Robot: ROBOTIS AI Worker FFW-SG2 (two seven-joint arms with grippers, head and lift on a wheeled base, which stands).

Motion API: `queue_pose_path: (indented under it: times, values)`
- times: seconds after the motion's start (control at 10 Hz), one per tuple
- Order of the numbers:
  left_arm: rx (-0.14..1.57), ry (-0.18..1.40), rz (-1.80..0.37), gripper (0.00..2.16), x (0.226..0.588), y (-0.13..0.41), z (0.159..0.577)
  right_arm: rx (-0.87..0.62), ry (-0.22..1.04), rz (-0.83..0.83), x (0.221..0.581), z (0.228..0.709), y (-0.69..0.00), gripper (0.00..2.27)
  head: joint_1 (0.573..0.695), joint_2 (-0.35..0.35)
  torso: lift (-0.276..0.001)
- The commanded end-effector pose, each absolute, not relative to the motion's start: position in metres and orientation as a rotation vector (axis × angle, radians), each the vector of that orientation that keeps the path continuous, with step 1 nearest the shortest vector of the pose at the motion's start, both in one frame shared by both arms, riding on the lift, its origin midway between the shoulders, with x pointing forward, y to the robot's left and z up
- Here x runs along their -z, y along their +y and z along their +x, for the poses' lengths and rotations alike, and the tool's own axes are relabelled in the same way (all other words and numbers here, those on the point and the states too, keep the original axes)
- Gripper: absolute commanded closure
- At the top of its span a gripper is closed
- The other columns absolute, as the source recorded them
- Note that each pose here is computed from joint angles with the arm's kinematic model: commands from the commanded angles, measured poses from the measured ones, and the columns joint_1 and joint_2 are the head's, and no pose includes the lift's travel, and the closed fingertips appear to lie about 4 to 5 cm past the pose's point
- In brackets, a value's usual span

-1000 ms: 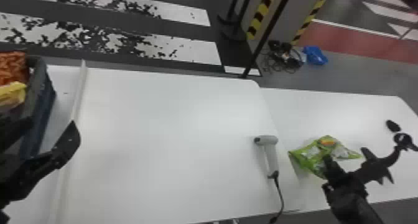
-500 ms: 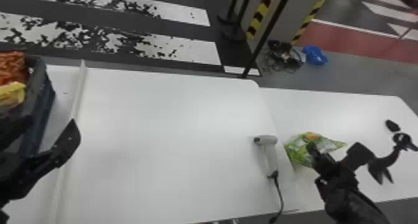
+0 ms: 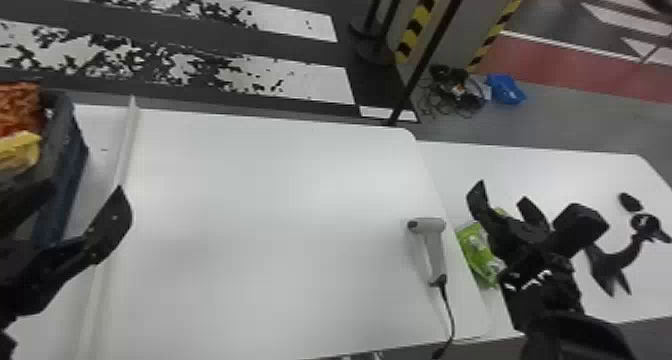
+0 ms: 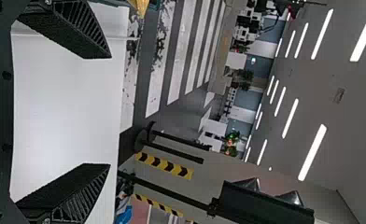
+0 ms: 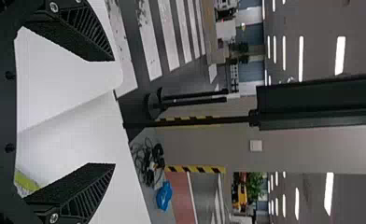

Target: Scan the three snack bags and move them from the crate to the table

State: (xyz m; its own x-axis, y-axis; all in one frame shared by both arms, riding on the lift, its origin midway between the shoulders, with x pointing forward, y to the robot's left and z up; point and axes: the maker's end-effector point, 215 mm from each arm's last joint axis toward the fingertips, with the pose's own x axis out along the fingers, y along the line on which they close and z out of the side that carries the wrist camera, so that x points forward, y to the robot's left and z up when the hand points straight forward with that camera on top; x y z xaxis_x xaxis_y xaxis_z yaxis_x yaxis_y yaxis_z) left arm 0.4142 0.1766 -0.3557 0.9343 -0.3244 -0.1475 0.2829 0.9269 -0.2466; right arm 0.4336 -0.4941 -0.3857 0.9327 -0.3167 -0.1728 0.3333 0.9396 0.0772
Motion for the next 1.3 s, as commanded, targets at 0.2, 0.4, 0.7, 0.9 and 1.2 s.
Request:
queue_pose_path:
  times: [0.2, 0.4, 0.7, 0.9, 1.2]
  values:
    - [0.312, 0.198, -0.217, 0.03, 0.357, 0.177, 0.411, 0.061, 0.100, 0.123, 0.356, 0.426, -0.333, 0.09, 0.695, -0.299, -0.062]
    - [0.301, 0.213, -0.194, 0.03, 0.363, 0.180, 0.408, -0.013, 0.087, 0.158, 0.360, 0.418, -0.275, 0.09, 0.695, -0.214, -0.062]
    - [0.289, 0.264, -0.165, 0.03, 0.380, 0.192, 0.390, -0.060, 0.067, 0.172, 0.364, 0.403, -0.228, 0.09, 0.695, -0.096, -0.062]
    - [0.247, 0.221, -0.062, 0.05, 0.357, 0.244, 0.392, -0.069, 0.089, 0.173, 0.377, 0.399, -0.221, 0.09, 0.695, -0.052, -0.062]
    - [0.214, 0.251, 0.119, 0.10, 0.343, 0.335, 0.399, -0.087, 0.073, 0.185, 0.384, 0.391, -0.211, 0.09, 0.695, 0.100, -0.062]
